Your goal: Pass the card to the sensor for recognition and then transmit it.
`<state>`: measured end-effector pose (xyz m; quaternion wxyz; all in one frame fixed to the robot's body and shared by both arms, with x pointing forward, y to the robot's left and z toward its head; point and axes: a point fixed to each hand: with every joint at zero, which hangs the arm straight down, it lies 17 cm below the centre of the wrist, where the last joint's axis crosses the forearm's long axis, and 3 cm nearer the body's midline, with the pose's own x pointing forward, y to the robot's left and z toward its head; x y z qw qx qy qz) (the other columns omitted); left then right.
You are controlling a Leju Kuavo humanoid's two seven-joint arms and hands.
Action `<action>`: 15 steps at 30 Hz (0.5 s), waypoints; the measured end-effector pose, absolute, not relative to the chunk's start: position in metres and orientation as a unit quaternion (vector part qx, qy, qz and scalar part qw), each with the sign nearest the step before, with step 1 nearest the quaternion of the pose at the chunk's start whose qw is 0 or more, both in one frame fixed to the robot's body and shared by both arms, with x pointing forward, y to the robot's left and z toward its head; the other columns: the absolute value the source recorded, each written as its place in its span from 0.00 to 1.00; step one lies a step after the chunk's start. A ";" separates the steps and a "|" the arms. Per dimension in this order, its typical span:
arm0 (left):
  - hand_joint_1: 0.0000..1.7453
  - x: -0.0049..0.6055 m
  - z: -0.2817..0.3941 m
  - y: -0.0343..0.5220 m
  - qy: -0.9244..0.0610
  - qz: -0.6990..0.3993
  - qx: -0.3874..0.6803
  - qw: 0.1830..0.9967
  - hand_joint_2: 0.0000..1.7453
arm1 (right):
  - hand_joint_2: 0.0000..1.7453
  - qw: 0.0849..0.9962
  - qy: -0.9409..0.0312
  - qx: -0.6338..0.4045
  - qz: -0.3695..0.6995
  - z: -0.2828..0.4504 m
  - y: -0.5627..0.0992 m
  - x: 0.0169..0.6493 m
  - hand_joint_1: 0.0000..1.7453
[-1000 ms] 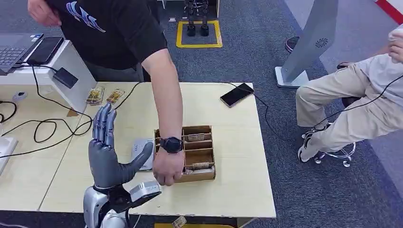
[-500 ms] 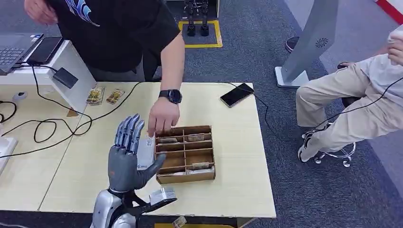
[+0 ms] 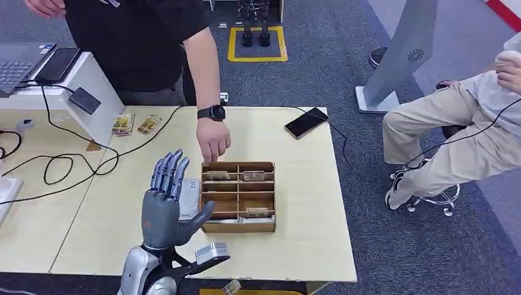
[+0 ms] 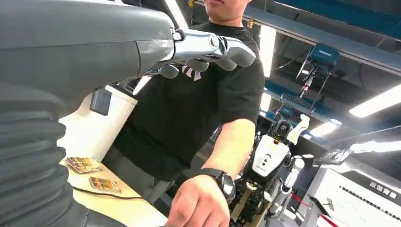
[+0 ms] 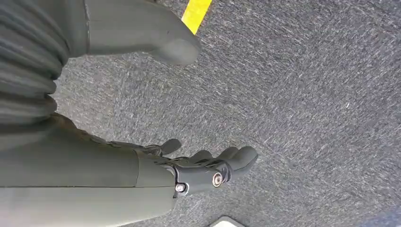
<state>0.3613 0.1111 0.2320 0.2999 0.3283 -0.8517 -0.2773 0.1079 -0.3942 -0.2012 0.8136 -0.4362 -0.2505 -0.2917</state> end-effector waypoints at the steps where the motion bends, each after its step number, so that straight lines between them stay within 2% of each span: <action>1: 0.00 0.361 0.232 0.111 -0.852 -0.277 0.328 0.300 1.00 | 1.00 0.814 -0.250 -0.436 -0.292 -0.201 -0.394 0.108 0.00; 15: 0.00 0.360 0.199 0.099 -0.832 -0.324 0.321 0.315 1.00 | 1.00 0.811 -0.246 -0.436 -0.303 -0.202 -0.394 0.105 0.00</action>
